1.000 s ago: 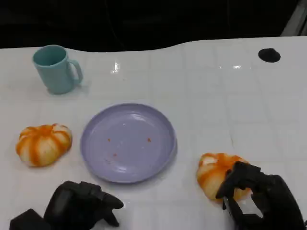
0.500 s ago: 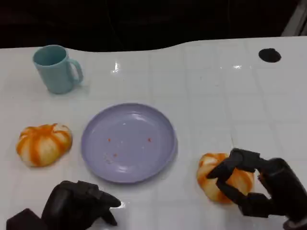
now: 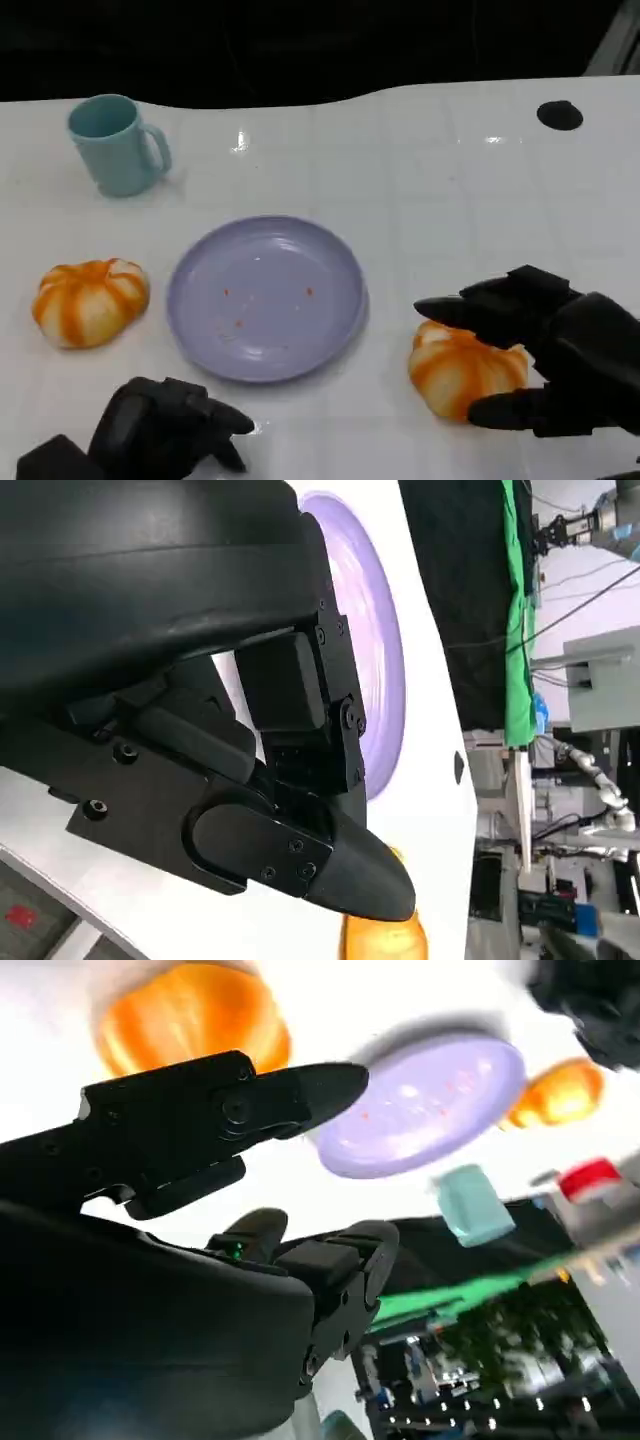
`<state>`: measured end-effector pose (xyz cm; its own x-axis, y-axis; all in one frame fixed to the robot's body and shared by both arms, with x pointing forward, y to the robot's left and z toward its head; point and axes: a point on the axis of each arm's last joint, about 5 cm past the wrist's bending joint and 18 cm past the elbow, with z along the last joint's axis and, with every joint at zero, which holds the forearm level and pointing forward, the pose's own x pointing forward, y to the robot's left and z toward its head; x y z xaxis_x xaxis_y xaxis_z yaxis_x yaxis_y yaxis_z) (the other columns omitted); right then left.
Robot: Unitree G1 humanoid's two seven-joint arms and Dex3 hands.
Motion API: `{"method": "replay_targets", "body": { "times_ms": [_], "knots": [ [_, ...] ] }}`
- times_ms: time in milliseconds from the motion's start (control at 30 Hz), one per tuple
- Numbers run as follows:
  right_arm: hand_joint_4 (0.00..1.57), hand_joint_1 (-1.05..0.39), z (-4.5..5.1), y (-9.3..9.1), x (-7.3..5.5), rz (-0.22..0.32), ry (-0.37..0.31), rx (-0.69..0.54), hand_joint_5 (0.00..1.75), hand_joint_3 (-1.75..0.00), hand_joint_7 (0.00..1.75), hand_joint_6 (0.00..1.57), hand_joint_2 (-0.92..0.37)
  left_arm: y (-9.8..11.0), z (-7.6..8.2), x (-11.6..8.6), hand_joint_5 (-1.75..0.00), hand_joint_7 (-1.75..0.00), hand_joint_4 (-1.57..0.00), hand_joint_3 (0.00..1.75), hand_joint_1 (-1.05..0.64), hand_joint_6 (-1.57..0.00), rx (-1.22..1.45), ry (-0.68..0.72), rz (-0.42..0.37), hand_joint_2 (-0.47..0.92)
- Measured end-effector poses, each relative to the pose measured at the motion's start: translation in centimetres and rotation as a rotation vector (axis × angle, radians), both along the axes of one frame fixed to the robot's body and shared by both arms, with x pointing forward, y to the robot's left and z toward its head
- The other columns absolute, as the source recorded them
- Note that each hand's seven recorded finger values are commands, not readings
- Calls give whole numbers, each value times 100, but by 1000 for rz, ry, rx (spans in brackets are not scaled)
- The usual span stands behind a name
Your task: Grasp the bread from the table and place it into the plate.
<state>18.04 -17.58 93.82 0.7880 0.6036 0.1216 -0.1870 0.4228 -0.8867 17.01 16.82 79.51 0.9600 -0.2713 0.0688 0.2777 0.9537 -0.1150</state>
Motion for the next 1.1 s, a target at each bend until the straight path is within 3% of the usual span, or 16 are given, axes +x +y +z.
{"method": "replay_targets", "body": {
  "times_ms": [167, 400, 1000, 1100],
  "knots": [
    [0, -64, 40, 70, 10, -43, 5, -164, 52, 0, 2, 27, -88, -2, -3, -15, -94, -23, -134, 8, -105, -157, 3, -5, 3, 92],
    [0, -64, -32, 194, 83, -72, 29, -281, 58, 0, 2, 29, -87, -6, -9, -14, -94, -22, -133, 5, -105, -157, -10, -4, 3, 92],
    [0, -62, -452, 383, 268, -141, 88, -357, 69, -1, 2, 32, -90, 0, -13, -7, -93, -23, -135, 6, -105, -157, -20, -2, 17, 92],
    [12, -59, -478, 404, 318, -145, 91, -374, 68, -4, 5, 46, -92, 2, -14, -7, -94, -24, -136, 6, -105, -157, -20, -2, 18, 92]
  ]
}}
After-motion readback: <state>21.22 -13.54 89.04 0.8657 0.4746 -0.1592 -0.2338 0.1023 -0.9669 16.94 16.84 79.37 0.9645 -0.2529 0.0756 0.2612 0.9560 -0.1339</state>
